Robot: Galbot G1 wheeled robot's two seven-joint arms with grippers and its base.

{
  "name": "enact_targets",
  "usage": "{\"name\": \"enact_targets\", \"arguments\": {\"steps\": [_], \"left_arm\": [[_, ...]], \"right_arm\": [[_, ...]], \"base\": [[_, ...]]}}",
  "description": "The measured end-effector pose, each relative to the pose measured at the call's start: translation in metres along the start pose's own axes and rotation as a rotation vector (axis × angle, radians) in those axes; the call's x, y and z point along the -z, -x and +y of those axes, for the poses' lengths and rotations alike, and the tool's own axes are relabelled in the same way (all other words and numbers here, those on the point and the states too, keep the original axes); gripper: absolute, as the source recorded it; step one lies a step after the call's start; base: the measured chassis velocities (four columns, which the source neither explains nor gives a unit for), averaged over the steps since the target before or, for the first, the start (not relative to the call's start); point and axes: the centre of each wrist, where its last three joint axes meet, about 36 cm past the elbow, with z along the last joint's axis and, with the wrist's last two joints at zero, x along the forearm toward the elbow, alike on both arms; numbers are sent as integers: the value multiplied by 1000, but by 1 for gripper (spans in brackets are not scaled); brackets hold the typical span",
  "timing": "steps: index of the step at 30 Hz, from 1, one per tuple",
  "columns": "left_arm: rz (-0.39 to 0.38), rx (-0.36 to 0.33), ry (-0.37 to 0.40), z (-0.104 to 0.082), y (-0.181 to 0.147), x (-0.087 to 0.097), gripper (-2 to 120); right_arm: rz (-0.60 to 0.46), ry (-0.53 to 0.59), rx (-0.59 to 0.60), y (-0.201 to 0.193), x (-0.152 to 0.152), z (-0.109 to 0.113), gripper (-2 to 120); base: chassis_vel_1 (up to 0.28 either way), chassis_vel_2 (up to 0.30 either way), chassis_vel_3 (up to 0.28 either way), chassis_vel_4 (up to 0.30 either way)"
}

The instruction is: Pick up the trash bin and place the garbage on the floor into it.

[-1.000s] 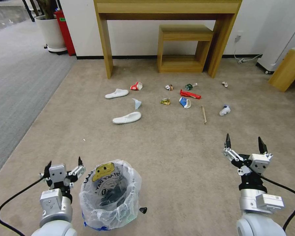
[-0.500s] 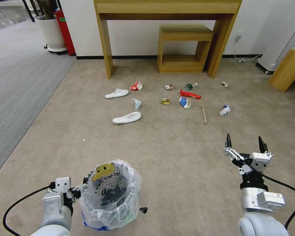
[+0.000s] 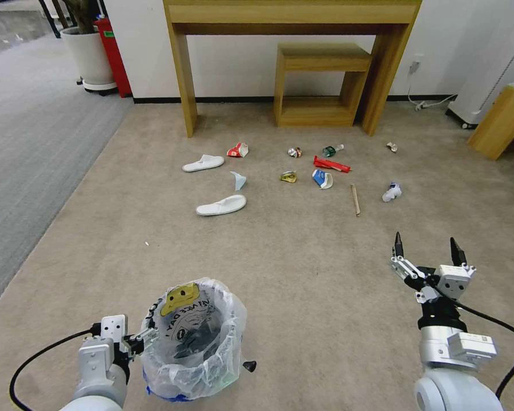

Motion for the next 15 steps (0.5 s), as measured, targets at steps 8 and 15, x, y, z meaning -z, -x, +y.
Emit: {"name": "enact_targets", "arguments": {"steps": [8,15], "left_arm": [[26,26,-1,0,11,-9,99],[49,27,-11,-2,21,-18,100]], "right_arm": [[2,0,-3,-1,0,0,100],[7,0,-5,0,-1,1,100]], "base": [[0,0,0,0],[0,0,0,0]]}}
